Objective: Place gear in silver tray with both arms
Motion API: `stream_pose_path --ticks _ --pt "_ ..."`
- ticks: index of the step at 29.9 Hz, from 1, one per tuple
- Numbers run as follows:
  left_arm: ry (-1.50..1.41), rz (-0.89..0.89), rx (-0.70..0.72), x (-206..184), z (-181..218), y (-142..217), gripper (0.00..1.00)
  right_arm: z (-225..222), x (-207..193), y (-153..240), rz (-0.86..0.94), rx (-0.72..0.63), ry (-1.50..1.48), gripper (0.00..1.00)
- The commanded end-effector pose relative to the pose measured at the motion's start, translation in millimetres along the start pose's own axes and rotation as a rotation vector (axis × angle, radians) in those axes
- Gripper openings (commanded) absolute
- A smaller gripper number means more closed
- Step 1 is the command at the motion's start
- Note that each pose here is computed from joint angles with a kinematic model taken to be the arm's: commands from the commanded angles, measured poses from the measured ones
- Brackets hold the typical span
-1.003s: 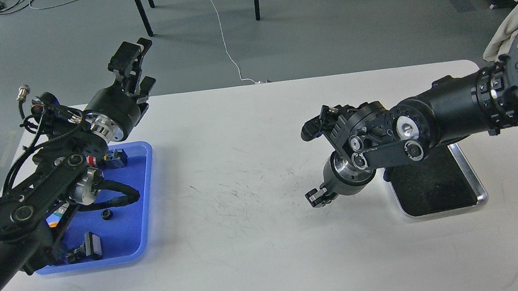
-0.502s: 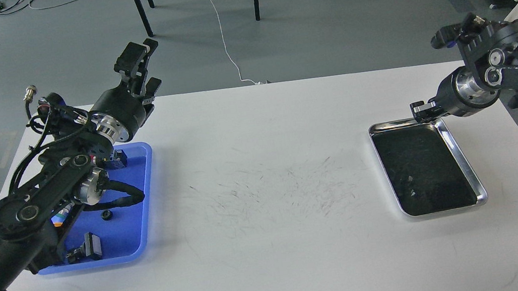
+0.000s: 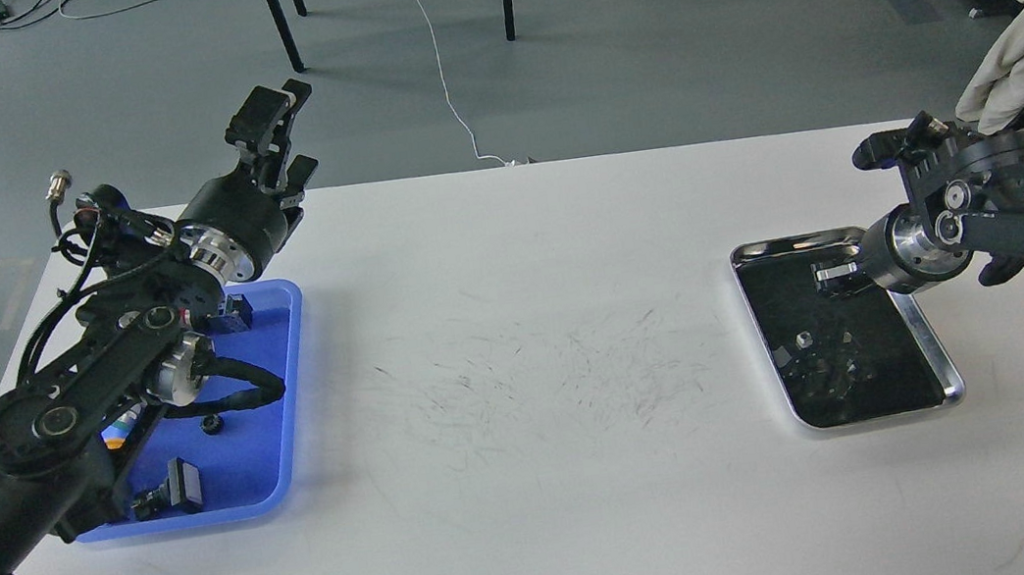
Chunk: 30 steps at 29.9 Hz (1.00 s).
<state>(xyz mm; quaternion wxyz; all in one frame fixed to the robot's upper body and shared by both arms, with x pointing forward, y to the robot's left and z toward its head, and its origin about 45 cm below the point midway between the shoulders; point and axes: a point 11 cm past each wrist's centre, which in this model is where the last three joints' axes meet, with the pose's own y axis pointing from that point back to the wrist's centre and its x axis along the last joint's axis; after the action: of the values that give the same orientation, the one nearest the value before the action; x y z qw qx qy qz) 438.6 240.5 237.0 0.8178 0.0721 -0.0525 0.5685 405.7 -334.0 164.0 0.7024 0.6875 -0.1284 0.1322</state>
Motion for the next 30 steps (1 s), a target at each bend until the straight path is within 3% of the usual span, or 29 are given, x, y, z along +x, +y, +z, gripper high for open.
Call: stream_pose_path --ticks 1,3,4,13,20,24,30 --pt "0.000 -0.001 -0.002 0.2 0.5 -0.3 0.98 -4.2 1.5 -1.6 0.005 0.001 0.006 0.31" --pt "0.000 0.001 0.000 0.3 0.4 -0.3 0.98 -7.3 5.1 0.1 0.015 0.007 0.007 0.88" --pt "0.000 0.001 -0.002 0.3 0.5 -0.3 0.98 -9.0 6.7 1.7 0.016 0.015 0.001 0.97" --pt "-0.003 0.004 -0.001 1.3 1.0 -0.9 0.98 -16.1 25.8 15.4 0.065 0.068 -0.049 0.98" --pt "-0.001 0.011 0.004 3.3 -0.9 -0.6 0.98 -1.4 88.3 65.9 0.277 0.180 -0.236 0.98" --pt "0.019 0.048 0.001 7.3 1.8 -2.0 0.98 13.4 146.4 118.3 0.491 0.351 -0.486 0.98" --pt "0.080 0.068 0.009 8.9 1.1 -2.4 0.98 20.4 170.2 154.5 0.587 0.750 -0.884 0.98"
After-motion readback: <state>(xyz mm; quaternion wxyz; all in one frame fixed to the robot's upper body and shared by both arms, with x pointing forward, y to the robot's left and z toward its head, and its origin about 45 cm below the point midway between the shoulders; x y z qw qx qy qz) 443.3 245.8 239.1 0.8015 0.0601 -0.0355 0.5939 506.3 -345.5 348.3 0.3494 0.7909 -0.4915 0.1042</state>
